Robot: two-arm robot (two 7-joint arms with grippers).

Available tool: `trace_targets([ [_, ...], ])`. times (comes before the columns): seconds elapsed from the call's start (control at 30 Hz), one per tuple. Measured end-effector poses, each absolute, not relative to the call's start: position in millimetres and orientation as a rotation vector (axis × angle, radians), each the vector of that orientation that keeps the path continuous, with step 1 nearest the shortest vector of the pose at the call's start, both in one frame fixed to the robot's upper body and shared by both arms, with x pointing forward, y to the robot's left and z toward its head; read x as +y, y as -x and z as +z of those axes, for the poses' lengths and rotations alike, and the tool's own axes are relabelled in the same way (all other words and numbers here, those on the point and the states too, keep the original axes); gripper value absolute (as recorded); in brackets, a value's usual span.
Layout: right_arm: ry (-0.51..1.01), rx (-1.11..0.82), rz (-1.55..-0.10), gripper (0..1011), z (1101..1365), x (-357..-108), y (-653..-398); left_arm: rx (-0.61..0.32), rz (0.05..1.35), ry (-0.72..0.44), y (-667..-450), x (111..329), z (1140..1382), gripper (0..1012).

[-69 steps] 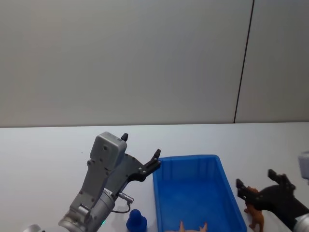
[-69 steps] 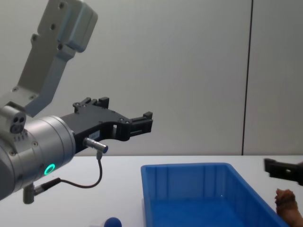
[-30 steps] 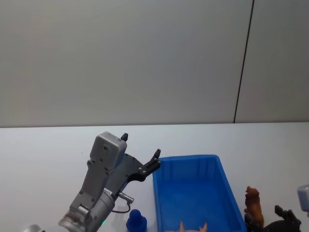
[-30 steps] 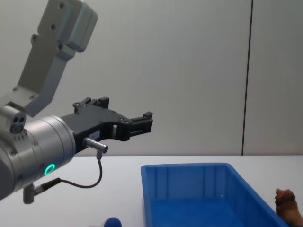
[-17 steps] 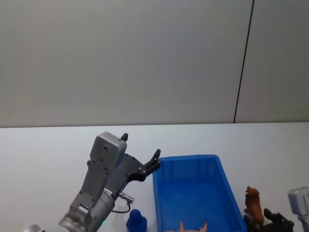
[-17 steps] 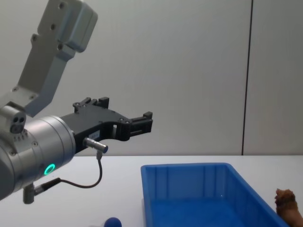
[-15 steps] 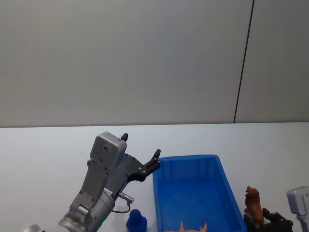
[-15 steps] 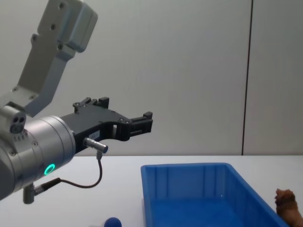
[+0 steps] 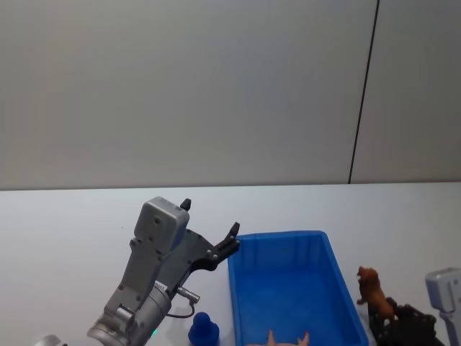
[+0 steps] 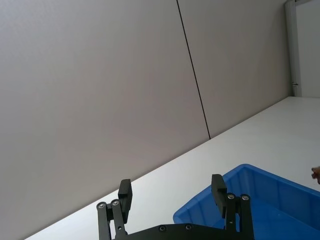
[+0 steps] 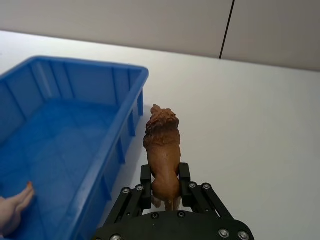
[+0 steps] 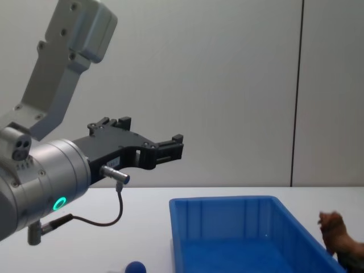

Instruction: Pick up the two dolls from the table and place them into the box.

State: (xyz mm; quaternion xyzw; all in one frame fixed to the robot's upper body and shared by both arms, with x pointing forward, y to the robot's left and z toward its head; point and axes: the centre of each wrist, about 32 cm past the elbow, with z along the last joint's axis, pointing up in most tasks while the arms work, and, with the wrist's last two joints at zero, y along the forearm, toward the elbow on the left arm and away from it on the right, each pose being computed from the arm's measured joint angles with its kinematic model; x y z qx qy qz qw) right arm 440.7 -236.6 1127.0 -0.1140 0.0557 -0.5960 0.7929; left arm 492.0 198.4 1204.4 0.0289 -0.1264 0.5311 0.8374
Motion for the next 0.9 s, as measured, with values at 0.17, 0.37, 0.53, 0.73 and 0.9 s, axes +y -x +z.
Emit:
trace_targets([
  [0.17, 0.211, 0.078, -1.286, 306, 1137, -234, -442, -0.268, 1.124, -0.061, -492, 198, 1204, 1001],
  [0.37, 0.156, 0.024, -1.270, 306, 1152, -230, -445, -0.268, 1.124, -0.061, -492, 198, 1204, 1001],
  [0.53, 0.117, -0.004, -1.233, 306, 1163, -225, -449, -0.268, 1.124, -0.061, -492, 198, 1204, 1001],
  [0.73, 0.071, -0.019, -1.157, 306, 1174, -214, -458, -0.268, 1.124, -0.061, -492, 198, 1204, 1001],
  [0.9, 0.055, -0.011, -1.108, 306, 1176, -205, -466, -0.268, 1.124, -0.061, -492, 198, 1204, 1001],
])
